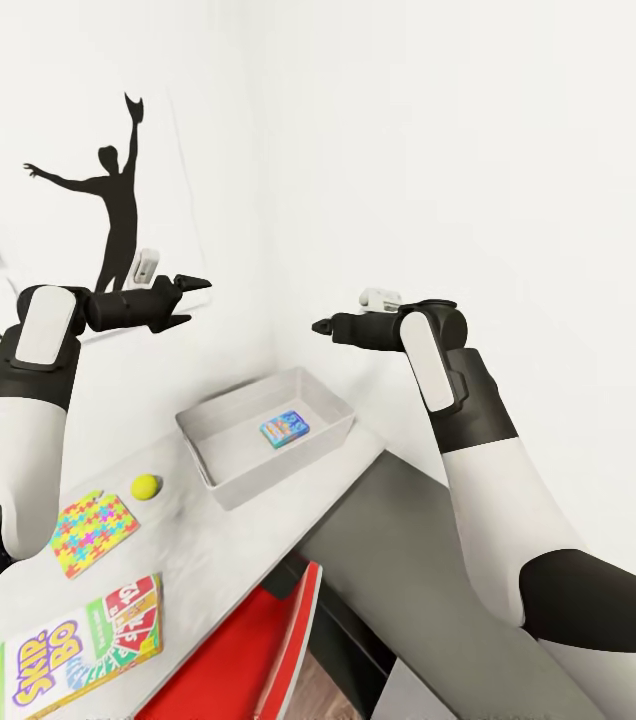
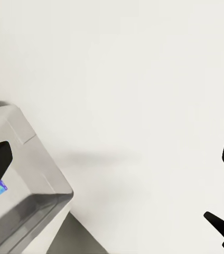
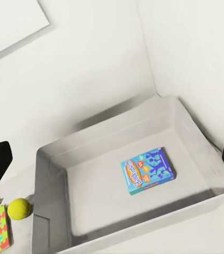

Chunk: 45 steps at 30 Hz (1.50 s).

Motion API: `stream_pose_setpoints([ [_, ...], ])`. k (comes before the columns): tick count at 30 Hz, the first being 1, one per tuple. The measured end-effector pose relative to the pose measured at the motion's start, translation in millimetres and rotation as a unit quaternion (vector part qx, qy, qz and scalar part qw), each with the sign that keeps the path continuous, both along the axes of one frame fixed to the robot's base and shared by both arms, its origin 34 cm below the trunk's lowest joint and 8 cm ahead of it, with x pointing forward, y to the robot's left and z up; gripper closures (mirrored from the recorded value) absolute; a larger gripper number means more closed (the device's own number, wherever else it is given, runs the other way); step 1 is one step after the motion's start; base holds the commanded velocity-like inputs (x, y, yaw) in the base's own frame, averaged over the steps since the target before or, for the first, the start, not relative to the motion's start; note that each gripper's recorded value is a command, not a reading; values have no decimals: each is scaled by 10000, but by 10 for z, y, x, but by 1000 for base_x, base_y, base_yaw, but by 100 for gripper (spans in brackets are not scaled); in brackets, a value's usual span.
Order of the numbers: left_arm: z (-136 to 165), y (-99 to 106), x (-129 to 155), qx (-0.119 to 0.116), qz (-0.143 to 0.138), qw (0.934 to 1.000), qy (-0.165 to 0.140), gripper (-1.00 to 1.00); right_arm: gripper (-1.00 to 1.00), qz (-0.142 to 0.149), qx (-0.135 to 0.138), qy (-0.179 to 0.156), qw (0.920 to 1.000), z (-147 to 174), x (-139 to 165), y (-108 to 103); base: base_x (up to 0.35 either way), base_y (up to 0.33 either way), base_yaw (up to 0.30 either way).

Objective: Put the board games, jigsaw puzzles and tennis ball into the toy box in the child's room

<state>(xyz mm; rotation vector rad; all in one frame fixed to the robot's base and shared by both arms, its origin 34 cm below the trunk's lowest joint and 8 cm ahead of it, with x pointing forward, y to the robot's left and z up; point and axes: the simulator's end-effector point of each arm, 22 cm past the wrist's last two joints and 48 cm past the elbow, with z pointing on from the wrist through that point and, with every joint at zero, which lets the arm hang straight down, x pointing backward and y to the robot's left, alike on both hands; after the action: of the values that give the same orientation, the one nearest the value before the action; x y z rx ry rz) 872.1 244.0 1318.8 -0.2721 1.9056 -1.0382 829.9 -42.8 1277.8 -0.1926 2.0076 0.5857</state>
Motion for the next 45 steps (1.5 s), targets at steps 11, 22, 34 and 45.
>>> stream_pose_setpoints([
  [11, 0, 0, 0, 1, 0, 10000, 0, -100, -100, 0, -1, 7, 10000, -6, 0, 0, -10, 0, 0],
  [22, -2, -5, -1, -5, -4, 10000, 2, -100, -100, -1, 0, 5, 10000, -5, 1, 0, -188, 0, 0],
  [34, 6, -10, -6, -5, -7, 10000, -3, -100, -100, -5, 5, 1, 10000, 4, -3, -4, -210, 0, -34],
  [45, 105, -10, -47, -6, -6, 10000, -68, -100, -100, -6, 5, 27, 10000, -16, -57, -5, -221, 50, -187],
])
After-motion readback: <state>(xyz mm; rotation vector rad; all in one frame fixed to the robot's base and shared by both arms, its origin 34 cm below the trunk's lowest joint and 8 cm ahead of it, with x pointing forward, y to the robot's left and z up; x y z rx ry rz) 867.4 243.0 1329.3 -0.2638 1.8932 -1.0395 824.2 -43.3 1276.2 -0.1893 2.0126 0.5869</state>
